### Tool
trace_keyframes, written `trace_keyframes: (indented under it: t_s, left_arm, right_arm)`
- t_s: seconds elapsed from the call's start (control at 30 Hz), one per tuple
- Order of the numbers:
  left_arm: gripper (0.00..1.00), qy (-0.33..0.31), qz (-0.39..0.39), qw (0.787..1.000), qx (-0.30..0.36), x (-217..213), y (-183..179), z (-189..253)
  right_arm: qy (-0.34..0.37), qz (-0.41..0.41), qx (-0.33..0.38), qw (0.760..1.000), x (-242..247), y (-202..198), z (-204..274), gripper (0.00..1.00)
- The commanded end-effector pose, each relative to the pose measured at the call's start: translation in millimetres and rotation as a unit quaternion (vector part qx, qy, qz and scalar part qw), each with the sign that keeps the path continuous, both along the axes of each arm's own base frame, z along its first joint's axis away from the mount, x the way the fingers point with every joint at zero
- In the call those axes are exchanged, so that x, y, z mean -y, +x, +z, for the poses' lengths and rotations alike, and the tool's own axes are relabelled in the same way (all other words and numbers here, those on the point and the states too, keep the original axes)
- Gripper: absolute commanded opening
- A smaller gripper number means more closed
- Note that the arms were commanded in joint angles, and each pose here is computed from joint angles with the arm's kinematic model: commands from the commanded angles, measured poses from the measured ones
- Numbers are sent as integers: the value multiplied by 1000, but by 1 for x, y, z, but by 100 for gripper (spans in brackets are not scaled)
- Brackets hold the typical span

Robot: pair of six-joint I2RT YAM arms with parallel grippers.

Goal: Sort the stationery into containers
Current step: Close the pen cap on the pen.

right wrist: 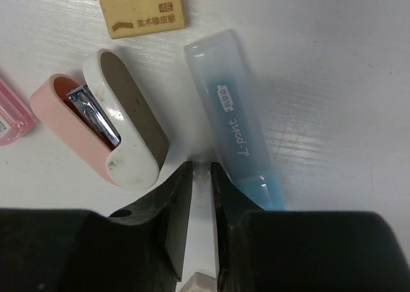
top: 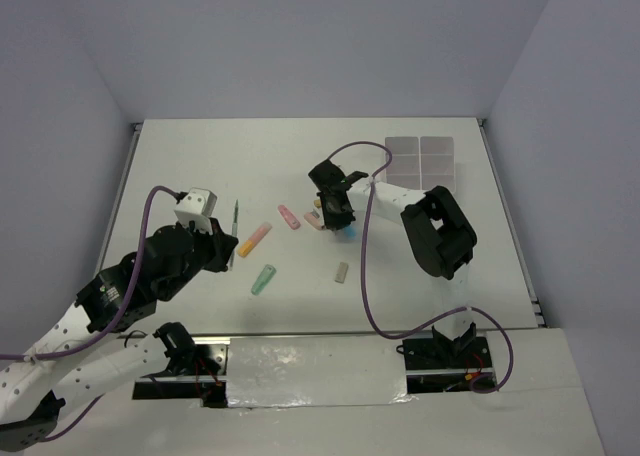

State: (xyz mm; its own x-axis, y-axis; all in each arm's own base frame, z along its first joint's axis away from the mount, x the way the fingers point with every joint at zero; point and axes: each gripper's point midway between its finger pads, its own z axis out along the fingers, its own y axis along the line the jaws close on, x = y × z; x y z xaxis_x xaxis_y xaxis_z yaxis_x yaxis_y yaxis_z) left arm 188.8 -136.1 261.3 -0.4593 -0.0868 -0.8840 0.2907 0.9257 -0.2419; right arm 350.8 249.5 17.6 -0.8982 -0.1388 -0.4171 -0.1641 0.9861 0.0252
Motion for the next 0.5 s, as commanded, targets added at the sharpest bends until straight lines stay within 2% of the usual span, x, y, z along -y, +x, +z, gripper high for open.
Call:
trace_keyframes:
  t_s: [0.0, 0.2, 0.23, 0.27, 0.33, 0.4, 0.47]
  left_arm:
    - [0, -8, -4, 1000, 18, 1, 2, 10]
    - [0, -9, -6, 1000, 16, 3, 2, 10]
    - [0, -10, -5, 1000, 16, 3, 2, 10]
    - [0, -11, -5, 1000, 16, 3, 2, 10]
    - [0, -23, -10, 1000, 14, 6, 1, 13]
    - [0, -42, -21, 999, 14, 12, -1, 17]
    - [0, -78, -42, 996, 12, 24, -6, 22]
  right_arm:
    - [-13, -4, 0, 1000, 9, -1, 1, 24]
    - [-9, -4, -9, 1000, 10, -8, -3, 13]
    - [-1, 1, -13, 1000, 7, -10, -2, 9]
    - [7, 5, -11, 1000, 5, -10, -1, 0]
    - [31, 8, 2, 999, 0, -7, 6, 0]
    - [58, 0, 36, 998, -2, -4, 34, 0]
    - [100, -9, 92, 991, -4, 1, 83, 0]
